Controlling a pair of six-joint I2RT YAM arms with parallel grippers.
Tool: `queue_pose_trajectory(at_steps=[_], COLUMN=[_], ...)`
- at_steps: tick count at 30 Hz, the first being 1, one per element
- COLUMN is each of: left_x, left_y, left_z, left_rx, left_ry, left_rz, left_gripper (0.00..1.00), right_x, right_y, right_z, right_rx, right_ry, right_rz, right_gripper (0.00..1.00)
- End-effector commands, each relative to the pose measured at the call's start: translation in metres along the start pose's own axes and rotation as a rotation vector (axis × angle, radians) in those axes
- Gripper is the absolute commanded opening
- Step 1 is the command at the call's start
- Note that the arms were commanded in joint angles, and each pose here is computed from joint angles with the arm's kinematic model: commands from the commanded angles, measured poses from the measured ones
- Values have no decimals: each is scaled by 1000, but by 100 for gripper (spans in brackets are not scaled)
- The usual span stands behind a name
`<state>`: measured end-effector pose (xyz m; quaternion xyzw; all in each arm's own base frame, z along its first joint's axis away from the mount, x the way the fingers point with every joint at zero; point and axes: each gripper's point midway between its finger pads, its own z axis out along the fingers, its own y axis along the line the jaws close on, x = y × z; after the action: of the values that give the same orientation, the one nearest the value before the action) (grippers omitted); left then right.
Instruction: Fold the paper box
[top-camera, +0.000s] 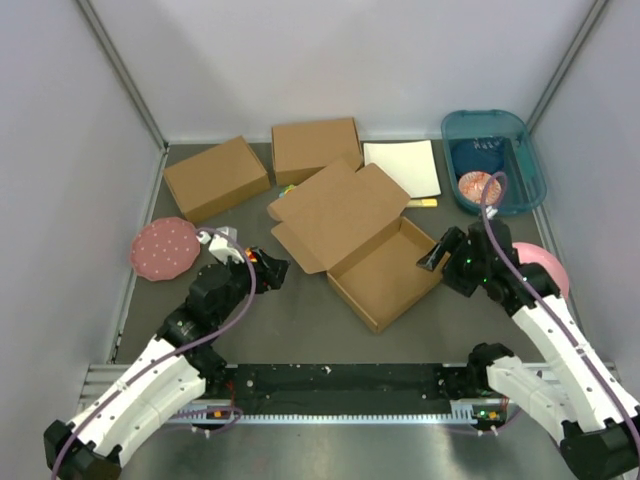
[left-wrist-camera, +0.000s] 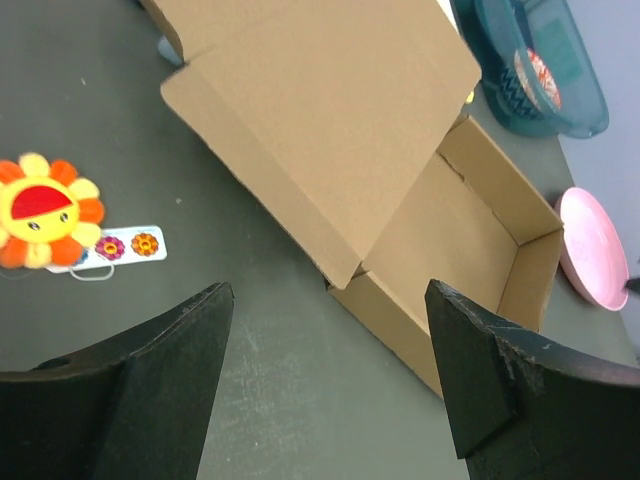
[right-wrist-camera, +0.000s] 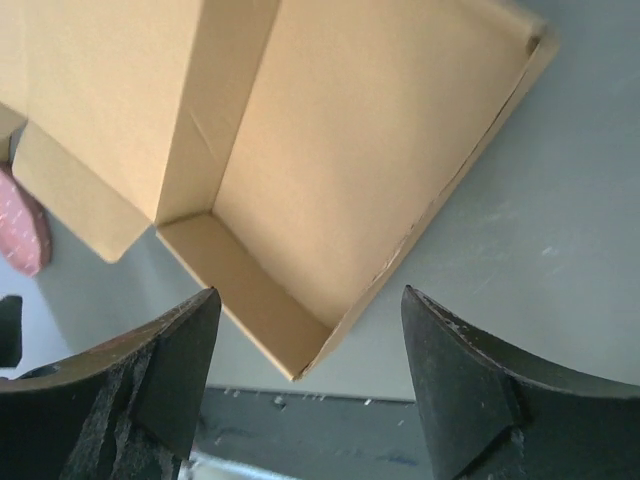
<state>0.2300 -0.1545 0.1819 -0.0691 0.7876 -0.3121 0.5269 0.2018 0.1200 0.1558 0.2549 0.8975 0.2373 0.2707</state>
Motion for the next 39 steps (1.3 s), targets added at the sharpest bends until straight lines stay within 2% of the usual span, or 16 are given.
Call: queue_pose_trajectory(at_steps=[1,4,6,9,16,20,27,32,39], left_x=[19,39,50,65,104,118,132,142,136], left_y=[-11,-13,-20,-30,-35,-27,-29,-24,-34], left_z=[7,13,16,17,23,34,55,76,106], left_rx=[73,76,92,95,93,53,35,-54,-78], left_ry=[62,113,140,182,290,323,365,423,426], left_rz=[-47,-74,-74,-41,-50,-36,-9,32,51], left_gripper=[83,81,78,76,73,73,71,71,71], right_x=[-52,-82,-103,-126,-144,-140,-99,-70,-26], right_y=[-12,-22,-13,-3,-6,-28,-53,-62,-69], right_z=[-29,-21,-7,13,73,96,124,119,110], right_rx=[145,257,247,272,357,418,369,300,205], right_ry=[-219,-349,-437,-495,-420,-380,-226,-206,-168], right_rz=[-207,-204,-216,-256,-330,-363,-334,-255,-194], right_gripper=[74,70,67,66,68,70,69,68,67])
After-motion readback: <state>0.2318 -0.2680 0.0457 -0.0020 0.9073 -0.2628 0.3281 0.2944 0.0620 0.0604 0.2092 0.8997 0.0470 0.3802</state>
